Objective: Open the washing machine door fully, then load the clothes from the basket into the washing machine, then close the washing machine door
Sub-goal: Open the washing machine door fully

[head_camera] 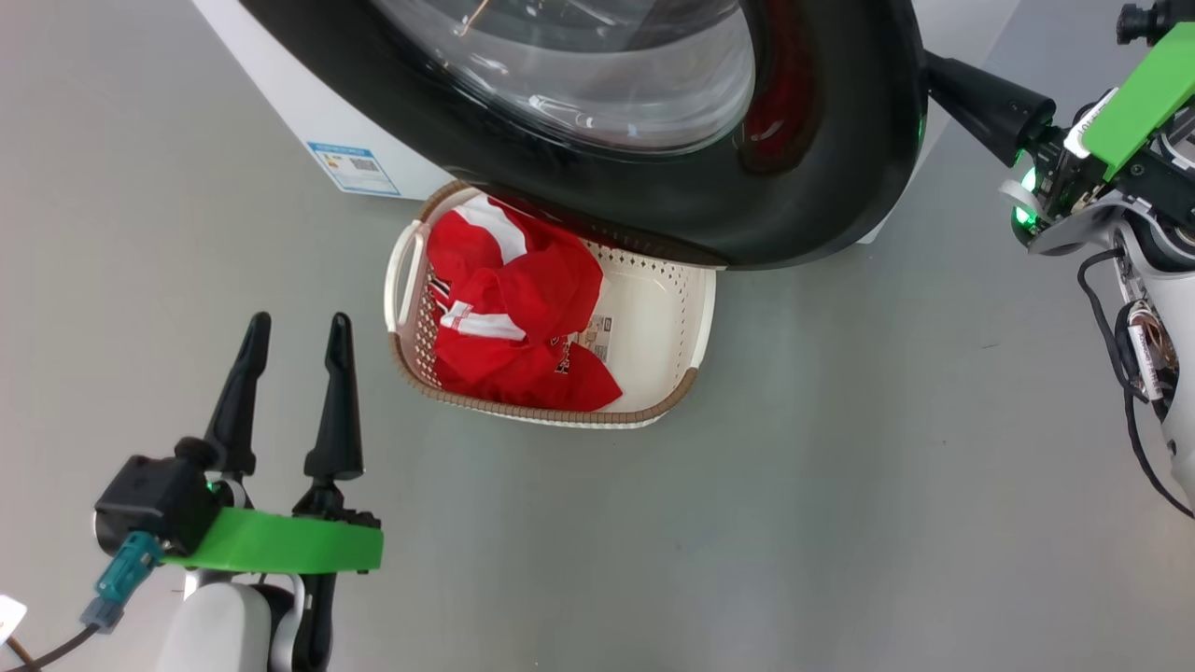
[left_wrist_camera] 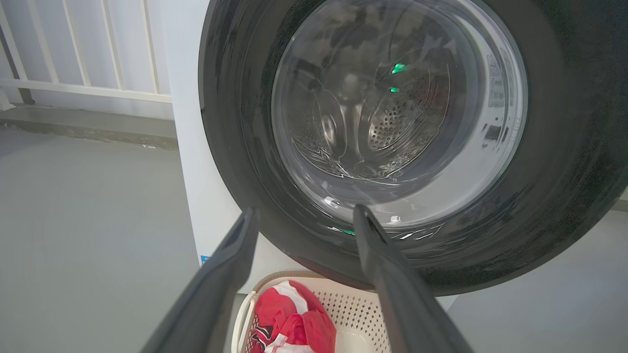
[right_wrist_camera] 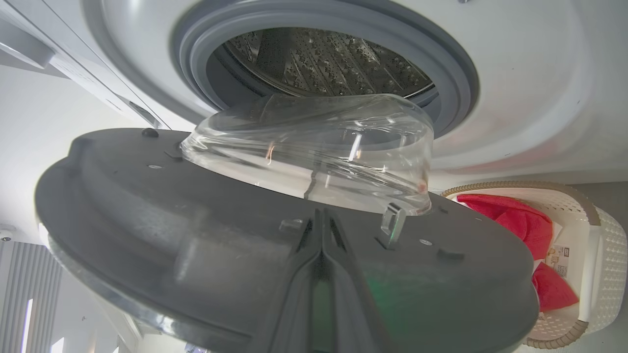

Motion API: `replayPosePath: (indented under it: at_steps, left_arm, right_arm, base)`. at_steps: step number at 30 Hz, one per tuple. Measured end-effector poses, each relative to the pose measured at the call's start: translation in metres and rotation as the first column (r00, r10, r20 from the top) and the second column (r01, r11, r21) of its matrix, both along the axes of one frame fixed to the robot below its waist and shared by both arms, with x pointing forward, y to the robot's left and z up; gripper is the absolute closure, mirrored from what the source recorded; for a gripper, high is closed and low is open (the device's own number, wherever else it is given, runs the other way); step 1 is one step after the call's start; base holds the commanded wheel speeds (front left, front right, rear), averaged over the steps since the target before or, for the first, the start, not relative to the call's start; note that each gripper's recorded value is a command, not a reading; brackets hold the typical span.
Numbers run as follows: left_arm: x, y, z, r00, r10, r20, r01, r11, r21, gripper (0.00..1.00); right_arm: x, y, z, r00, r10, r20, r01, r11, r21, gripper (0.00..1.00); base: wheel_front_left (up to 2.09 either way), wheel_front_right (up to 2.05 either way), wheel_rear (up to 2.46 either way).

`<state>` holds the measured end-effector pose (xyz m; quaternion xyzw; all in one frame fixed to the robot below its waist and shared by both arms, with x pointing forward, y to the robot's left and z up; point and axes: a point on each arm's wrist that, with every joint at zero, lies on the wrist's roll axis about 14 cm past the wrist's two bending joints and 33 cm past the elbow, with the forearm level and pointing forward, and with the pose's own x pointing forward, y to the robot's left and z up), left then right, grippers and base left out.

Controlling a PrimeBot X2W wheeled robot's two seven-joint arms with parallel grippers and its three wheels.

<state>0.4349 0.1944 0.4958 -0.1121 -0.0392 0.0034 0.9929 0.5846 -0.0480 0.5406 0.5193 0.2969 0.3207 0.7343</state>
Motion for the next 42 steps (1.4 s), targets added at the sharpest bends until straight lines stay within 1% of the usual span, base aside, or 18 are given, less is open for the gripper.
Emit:
replayPosePath:
  at_steps: [7,8,9,10,11,12,13,14,15,19,25,28,31,33,37,38,40,42]
  left_arm:
    - [-0.003,-0.001,0.002,1.0,-0.003,0.004,0.003,1.0,-0.002,0.0]
    - [-0.003,-0.001,0.002,1.0,-0.003,0.004,0.003,1.0,-0.002,0.0]
    - [-0.004,-0.002,0.001,1.0,-0.003,0.002,0.003,1.0,-0.004,0.0]
    - [-0.005,-0.002,0.0,1.0,-0.003,-0.001,0.003,1.0,-0.005,0.0]
    - [-0.005,-0.002,0.001,1.0,-0.003,-0.001,0.003,1.0,-0.004,0.0]
    - [-0.005,-0.003,0.001,1.0,-0.005,0.001,0.005,1.0,-0.001,0.0]
    - [-0.005,-0.003,0.002,1.0,-0.007,0.003,0.007,1.0,0.0,0.0]
    - [-0.005,-0.004,0.002,1.0,-0.009,0.005,0.009,1.0,-0.001,0.0]
    - [-0.004,-0.005,0.003,1.0,-0.011,0.006,0.011,1.0,-0.001,0.0]
    - [-0.003,-0.007,0.004,1.0,-0.019,0.011,0.019,1.0,-0.004,0.0]
    - [-0.003,-0.01,0.004,1.0,-0.025,0.01,0.025,1.0,0.001,0.0]
    - [-0.004,-0.01,0.001,1.0,-0.026,0.003,0.026,1.0,0.003,0.0]
    - [-0.003,-0.01,0.001,1.0,-0.029,0.004,0.029,1.0,0.005,0.0]
    - [-0.003,-0.01,0.001,1.0,-0.029,0.005,0.029,1.0,0.004,0.0]
    - [-0.002,-0.01,0.001,1.0,-0.03,0.005,0.03,1.0,0.003,0.0]
    - [-0.002,-0.01,0.0,1.0,-0.03,0.004,0.03,1.0,0.003,0.0]
    - [-0.001,-0.011,0.0,1.0,-0.031,0.004,0.031,1.0,0.003,0.0]
    - [-0.001,-0.011,-0.001,0.999,-0.033,0.003,0.033,0.999,0.002,0.0]
  right_arm:
    - [-0.005,-0.008,0.001,0.999,-0.035,0.009,0.035,0.999,-0.004,1.0]
    - [-0.005,-0.008,0.001,0.999,-0.035,0.009,0.035,0.999,-0.004,0.98]
    - [-0.006,-0.01,0.002,0.999,-0.042,0.013,0.042,0.999,-0.003,0.91]
    - [-0.006,-0.011,0.004,0.999,-0.048,0.02,0.048,0.999,-0.002,0.8]
    - [-0.007,-0.013,0.006,0.998,-0.055,0.029,0.055,0.998,-0.004,0.64]
    - [-0.008,-0.014,0.007,0.998,-0.059,0.036,0.059,0.998,-0.008,0.53]
    - [-0.009,-0.015,0.008,0.997,-0.06,0.042,0.06,0.998,-0.014,0.4]
    - [-0.009,-0.016,0.01,0.997,-0.065,0.052,0.066,0.998,-0.014,0.1]
    - [-0.01,-0.018,0.013,0.995,-0.073,0.062,0.074,0.997,-0.009,0.0]
    - [-0.016,-0.025,0.02,0.99,-0.099,0.099,0.099,0.995,0.003,0.0]
    - [-0.034,-0.029,0.02,0.981,-0.122,0.151,0.123,0.992,0.003,0.0]
    - [-0.043,-0.028,0.033,0.969,-0.134,0.21,0.132,0.991,0.024,0.0]
    - [-0.051,-0.03,0.048,0.943,-0.157,0.294,0.156,0.987,0.027,0.0]
    - [-0.058,-0.032,0.056,0.926,-0.185,0.328,0.178,0.983,0.051,0.0]
    - [-0.073,-0.036,0.059,0.879,-0.216,0.426,0.237,0.971,0.003,0.0]
    - [-0.079,-0.037,0.059,0.856,-0.24,0.459,0.27,0.963,-0.001,0.0]
    - [-0.085,-0.037,0.055,0.838,-0.263,0.478,0.298,0.954,0.002,0.0]
    - [-0.09,-0.036,0.049,0.817,-0.273,0.508,0.327,0.945,-0.019,0.0]
  base:
    - [0.0,0.0,0.0]
    - [0.0,0.0,0.0]
    - [0.0,0.0,0.0]
    - [0.0,0.0,0.0]
    - [0.0,0.0,0.0]
    - [0.0,0.0,0.0]
    - [0.0,0.0,0.0]
    - [0.0,0.0,0.0]
    - [0.0,0.0,0.0]
    - [0.0,0.0,0.0]
    - [0.0,0.0,0.0]
    - [0.0,0.0,0.0]
    - [0.0,0.0,0.0]
    - [0.0,0.0,0.0]
    - [0.0,0.0,0.0]
    - [0.0,0.0,0.0]
    - [0.0,0.0,0.0]
    - [0.0,0.0,0.0]
